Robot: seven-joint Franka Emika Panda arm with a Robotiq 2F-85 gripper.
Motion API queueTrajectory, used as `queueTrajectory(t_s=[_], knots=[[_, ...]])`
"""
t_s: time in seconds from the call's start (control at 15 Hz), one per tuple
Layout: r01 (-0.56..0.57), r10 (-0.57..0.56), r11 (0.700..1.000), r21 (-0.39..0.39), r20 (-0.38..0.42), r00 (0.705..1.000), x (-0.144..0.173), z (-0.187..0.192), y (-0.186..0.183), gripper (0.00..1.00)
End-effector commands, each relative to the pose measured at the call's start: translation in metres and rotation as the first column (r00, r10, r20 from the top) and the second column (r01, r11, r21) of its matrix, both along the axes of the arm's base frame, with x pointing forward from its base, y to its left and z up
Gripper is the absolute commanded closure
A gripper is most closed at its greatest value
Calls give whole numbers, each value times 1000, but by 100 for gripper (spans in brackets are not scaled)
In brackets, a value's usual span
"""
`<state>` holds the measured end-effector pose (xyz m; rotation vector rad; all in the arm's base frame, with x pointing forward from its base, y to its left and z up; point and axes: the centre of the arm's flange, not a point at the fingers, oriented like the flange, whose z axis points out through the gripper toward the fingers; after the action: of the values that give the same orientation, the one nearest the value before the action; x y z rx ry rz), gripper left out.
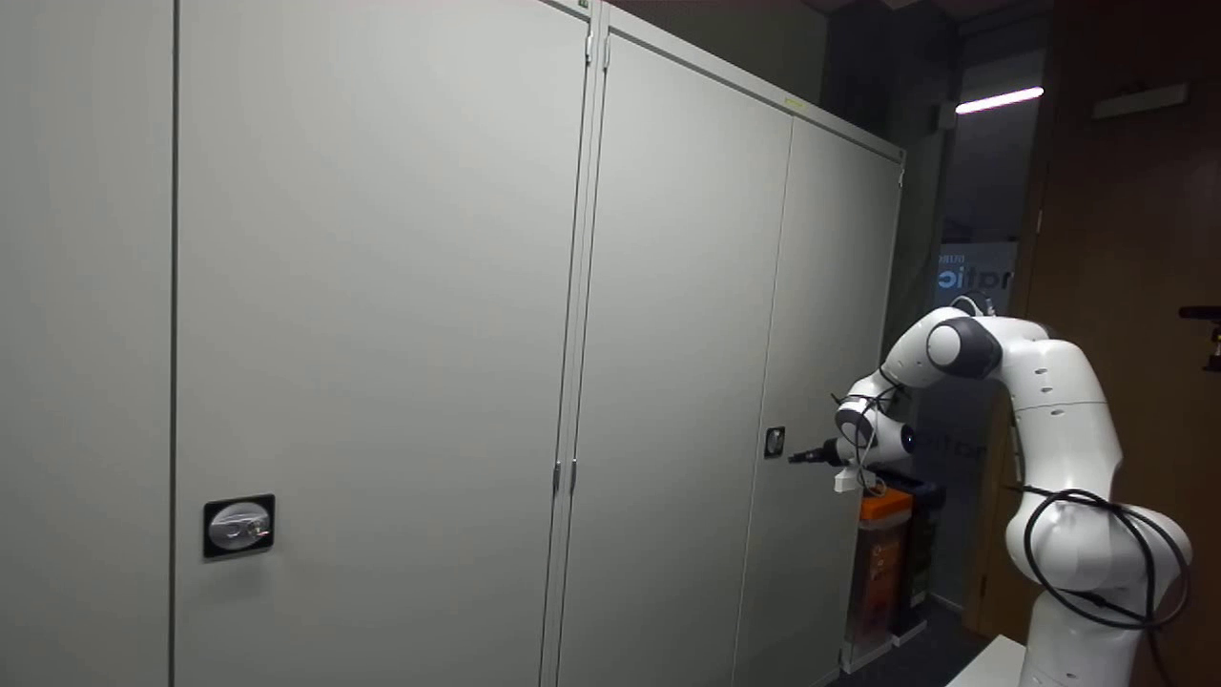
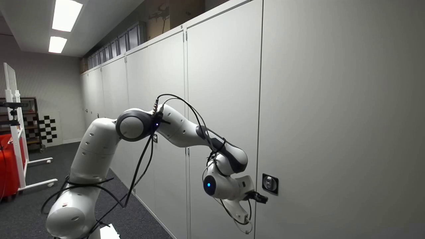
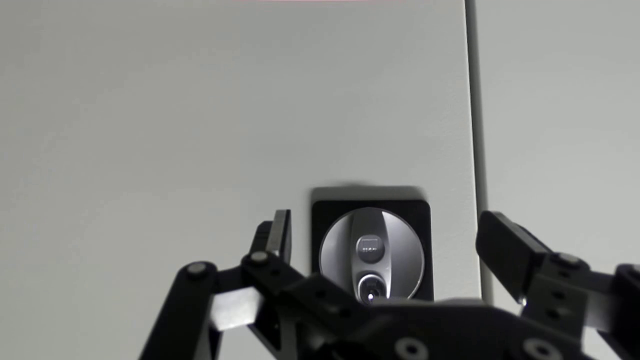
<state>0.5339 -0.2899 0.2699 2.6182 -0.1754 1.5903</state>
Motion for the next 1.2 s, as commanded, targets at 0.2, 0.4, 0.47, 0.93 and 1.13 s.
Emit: queueTrajectory(t_s=[0.2,0.4,0.47,0.93,1.13], knots=[[-69,71,995,-74,23,997,15,-23,-16,0],[-96,99,992,-85,33,995,14,-34,-14,0],[-105,109,991,-86,45,993,14,-37,-14,0],[-147,157,986,-82,133,979,17,-42,-15,0],[-156,166,985,-73,166,972,20,-42,-15,0]])
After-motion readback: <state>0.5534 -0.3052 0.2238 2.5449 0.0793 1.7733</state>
